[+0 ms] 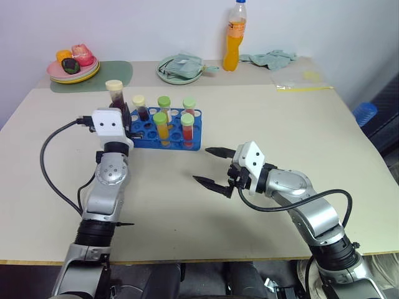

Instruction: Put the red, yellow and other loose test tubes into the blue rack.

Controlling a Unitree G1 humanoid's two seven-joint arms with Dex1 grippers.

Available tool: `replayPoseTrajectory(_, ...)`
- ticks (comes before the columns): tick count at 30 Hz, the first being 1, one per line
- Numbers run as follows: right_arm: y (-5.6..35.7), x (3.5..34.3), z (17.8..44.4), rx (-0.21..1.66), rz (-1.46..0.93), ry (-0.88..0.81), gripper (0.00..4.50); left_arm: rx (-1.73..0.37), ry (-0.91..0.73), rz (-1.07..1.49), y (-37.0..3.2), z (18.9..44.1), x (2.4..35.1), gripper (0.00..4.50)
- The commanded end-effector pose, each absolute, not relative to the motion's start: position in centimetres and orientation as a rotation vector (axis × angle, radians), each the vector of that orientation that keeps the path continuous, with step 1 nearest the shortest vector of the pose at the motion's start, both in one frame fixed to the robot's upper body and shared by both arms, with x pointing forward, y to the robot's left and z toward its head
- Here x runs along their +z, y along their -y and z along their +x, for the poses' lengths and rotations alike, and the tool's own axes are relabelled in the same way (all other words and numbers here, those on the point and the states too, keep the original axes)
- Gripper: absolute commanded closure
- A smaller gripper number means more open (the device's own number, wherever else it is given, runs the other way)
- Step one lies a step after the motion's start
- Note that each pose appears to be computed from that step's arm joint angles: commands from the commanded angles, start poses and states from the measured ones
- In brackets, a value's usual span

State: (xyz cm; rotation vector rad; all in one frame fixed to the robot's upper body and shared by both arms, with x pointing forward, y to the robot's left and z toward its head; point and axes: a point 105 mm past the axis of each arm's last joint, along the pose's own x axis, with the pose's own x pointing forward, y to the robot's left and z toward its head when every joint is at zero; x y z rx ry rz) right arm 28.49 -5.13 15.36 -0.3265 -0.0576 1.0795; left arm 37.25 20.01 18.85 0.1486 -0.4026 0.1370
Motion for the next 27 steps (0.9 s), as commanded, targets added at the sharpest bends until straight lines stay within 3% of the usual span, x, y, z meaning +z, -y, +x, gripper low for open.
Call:
replayPoseTrajectory(1, 5.0, 16.4, 28.4, 1.067, -0.326, 0.106, 0.28, 0.131, 0.446, 0.177, -19.7, 37.6, 19.3, 3.67)
replayPoseTrajectory(18, 5.2, 16.5, 28.7, 1.039, -0.328, 0.110, 0.28, 0.081, 0.348, 0.214, -18.4, 40.0, 16.4, 3.67)
replayPoseTrajectory(27, 5.4, 16.5, 28.7, 1.026, -0.330, 0.111, 0.28, 0.067, 0.380, 0.181, -18.2, 39.2, 15.8, 3.67)
